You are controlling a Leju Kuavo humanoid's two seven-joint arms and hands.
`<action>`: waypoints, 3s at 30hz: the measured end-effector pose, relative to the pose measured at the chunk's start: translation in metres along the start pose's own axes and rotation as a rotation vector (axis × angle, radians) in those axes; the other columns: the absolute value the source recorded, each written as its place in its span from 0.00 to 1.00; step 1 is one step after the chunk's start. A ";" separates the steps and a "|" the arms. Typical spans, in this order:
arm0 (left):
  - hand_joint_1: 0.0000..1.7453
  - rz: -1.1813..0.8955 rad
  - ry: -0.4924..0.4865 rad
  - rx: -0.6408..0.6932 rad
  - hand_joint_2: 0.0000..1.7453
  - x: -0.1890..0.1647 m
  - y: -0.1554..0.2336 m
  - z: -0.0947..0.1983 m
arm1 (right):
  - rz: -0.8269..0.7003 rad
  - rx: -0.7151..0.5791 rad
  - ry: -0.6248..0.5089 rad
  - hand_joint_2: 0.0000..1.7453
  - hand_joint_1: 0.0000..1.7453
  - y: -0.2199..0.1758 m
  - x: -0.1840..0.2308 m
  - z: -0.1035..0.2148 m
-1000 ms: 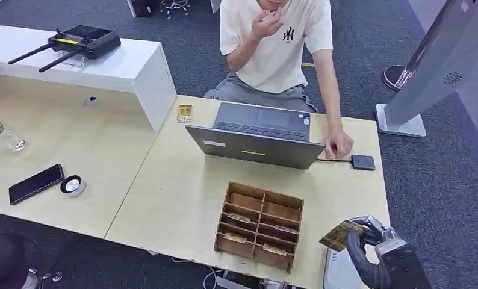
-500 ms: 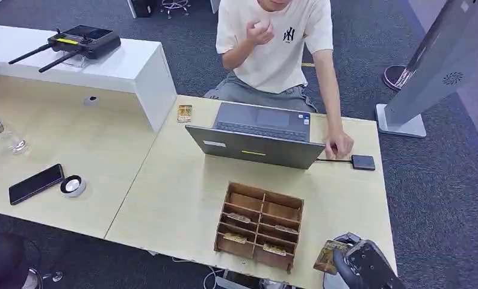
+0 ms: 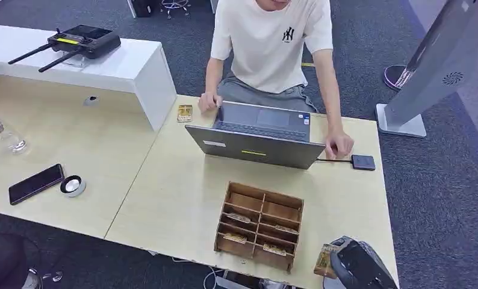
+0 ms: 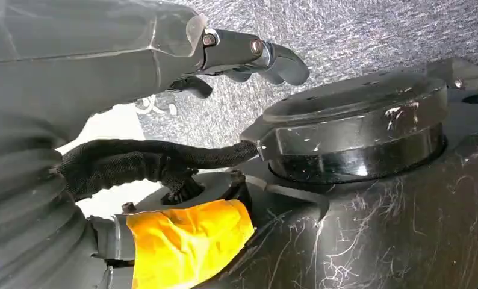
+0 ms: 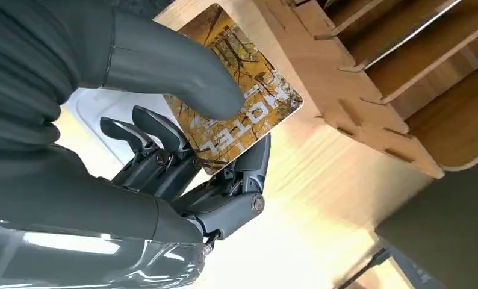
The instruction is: Pass the card to the sensor for recognition and then transmit it.
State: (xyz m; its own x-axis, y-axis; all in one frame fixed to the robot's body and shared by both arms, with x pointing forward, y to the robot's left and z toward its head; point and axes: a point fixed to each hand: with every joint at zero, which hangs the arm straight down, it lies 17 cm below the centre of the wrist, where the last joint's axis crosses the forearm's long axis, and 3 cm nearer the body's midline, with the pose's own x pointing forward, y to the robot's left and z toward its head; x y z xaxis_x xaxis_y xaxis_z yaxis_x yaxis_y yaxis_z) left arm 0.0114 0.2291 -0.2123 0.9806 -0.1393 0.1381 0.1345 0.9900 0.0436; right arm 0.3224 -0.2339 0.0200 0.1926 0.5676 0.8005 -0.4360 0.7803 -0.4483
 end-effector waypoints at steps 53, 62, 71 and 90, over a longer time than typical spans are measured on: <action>0.00 -0.060 -0.007 0.009 1.00 0.005 0.000 -0.002 | 0.172 -0.019 0.180 1.00 1.00 -0.018 -0.050 -0.018; 0.00 -0.068 -0.007 0.007 1.00 0.005 0.000 -0.002 | 0.176 -0.024 0.190 1.00 1.00 -0.022 -0.052 -0.019; 0.00 -0.070 -0.007 0.010 1.00 0.005 0.001 -0.003 | 0.173 -0.022 0.190 1.00 1.00 -0.020 -0.051 -0.020; 0.00 -0.073 -0.008 0.010 1.00 0.005 0.002 -0.003 | 0.169 -0.020 0.198 1.00 1.00 -0.018 -0.054 -0.020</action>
State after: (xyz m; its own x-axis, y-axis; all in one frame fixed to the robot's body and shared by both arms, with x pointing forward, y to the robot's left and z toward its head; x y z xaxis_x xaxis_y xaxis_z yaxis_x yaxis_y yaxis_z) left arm 0.0172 0.2301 -0.2145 0.9671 -0.2110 0.1418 0.2038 0.9769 0.0642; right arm 0.3375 -0.2729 -0.0231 0.2872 0.7294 0.6209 -0.4596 0.6737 -0.5787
